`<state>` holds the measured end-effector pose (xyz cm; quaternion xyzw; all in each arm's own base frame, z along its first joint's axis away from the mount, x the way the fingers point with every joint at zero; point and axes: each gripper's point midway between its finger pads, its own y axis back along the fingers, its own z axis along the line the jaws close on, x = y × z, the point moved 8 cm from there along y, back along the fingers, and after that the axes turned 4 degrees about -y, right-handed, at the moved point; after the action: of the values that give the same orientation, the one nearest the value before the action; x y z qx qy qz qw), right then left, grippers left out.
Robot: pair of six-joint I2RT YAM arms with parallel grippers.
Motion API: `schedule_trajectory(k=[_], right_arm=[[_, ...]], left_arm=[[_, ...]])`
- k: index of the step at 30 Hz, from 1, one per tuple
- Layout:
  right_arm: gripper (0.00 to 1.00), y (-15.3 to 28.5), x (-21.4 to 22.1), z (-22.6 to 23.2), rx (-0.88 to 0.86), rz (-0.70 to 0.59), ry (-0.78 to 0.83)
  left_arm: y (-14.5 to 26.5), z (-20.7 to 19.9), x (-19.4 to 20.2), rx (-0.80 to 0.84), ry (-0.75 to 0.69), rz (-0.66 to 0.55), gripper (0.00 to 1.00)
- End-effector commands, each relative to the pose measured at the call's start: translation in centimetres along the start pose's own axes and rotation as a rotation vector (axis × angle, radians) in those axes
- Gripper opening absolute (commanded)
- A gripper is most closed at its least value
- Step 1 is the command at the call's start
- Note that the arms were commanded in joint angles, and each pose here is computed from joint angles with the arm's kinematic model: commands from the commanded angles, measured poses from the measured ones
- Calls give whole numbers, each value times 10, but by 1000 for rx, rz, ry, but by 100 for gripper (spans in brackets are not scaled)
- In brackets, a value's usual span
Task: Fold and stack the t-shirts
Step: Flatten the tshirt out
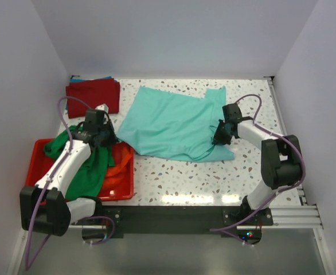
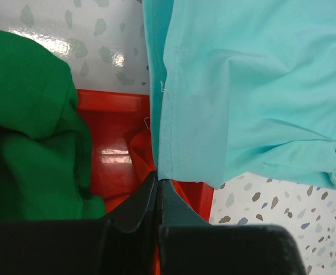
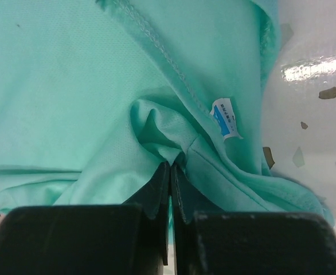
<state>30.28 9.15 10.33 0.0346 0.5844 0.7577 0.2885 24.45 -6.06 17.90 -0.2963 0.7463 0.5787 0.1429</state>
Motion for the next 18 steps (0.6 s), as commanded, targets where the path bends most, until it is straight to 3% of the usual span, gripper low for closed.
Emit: schedule_trajectory(k=[1,7,18], right_arm=[[0,22,-18,14,-29,-86,29],[0,58,-22,10,7,-168,-29],[0,115,-21,-12,92,-384,-176]], left_arm=[[8,8,-1,-60,-17,-30,0],[10,28,4,-203,3,-56,0],[7,40,11,-217,34,-39,0]])
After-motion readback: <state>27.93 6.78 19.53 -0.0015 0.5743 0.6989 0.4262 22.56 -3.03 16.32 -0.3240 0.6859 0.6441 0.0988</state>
